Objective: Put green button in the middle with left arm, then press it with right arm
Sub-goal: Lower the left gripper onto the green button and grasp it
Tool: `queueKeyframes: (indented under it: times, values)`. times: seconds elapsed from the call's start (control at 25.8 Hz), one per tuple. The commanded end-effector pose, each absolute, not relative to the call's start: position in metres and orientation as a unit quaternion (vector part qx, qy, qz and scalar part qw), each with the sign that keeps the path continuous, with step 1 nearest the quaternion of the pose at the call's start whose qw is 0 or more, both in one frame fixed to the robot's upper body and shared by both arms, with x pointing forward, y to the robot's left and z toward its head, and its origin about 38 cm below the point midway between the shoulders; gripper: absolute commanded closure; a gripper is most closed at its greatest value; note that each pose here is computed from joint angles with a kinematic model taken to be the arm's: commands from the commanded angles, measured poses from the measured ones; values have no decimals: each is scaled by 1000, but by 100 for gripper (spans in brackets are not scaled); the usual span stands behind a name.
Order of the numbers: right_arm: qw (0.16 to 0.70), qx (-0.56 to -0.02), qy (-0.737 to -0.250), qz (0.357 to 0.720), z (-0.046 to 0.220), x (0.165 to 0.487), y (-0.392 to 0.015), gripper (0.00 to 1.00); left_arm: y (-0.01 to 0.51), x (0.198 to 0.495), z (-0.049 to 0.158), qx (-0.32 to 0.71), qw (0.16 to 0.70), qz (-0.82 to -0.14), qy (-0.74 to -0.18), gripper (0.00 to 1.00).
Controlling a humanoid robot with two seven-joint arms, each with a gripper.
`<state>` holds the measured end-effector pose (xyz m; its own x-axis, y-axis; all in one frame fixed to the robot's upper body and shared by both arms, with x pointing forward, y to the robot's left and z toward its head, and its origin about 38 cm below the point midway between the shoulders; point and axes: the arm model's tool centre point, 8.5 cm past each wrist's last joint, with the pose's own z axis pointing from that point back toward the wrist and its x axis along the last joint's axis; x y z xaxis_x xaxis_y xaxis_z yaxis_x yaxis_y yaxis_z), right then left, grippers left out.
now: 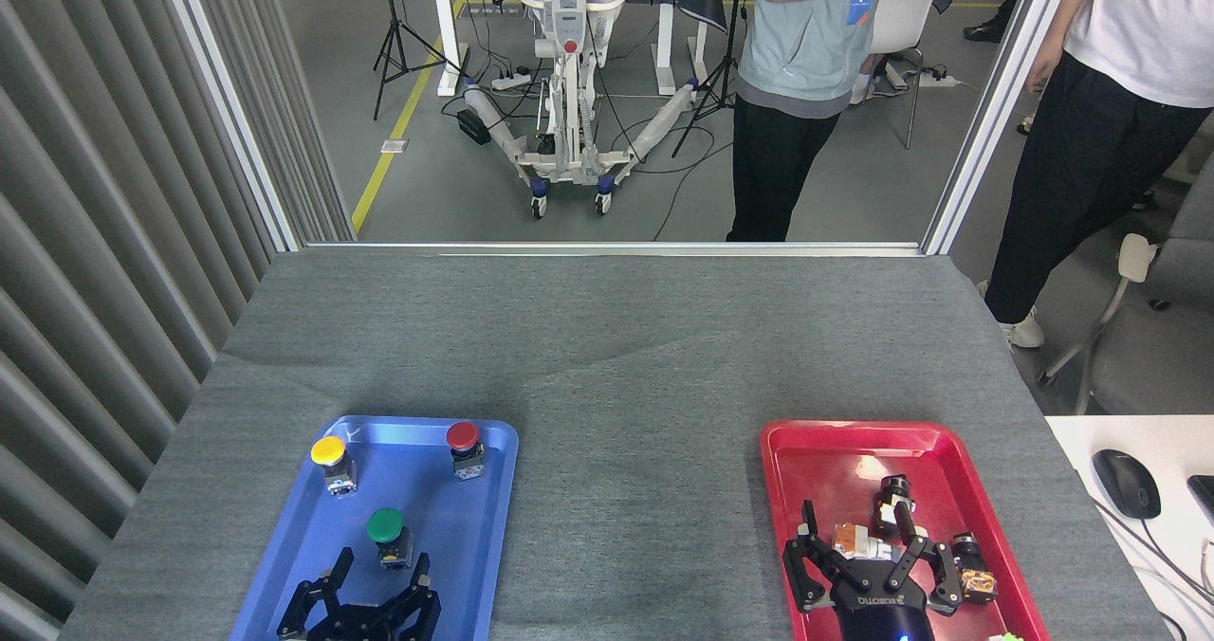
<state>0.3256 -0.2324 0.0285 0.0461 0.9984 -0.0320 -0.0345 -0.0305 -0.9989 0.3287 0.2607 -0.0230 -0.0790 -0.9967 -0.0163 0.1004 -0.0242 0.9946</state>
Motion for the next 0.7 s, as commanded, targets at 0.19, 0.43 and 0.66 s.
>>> queueKeyframes:
  times: [0.19, 0.43, 0.66]
  values:
    - [511, -511, -471, 505, 28, 326, -232, 0, 265, 343, -30, 456, 506, -554, -479, 12]
    - [511, -512, -471, 505, 29, 326, -232, 0, 267, 348, -32, 456, 510, -555, -474, 20]
    - [511, -512, -472, 505, 29, 326, -232, 0, 272, 349, -33, 471, 519, -547, -458, 32]
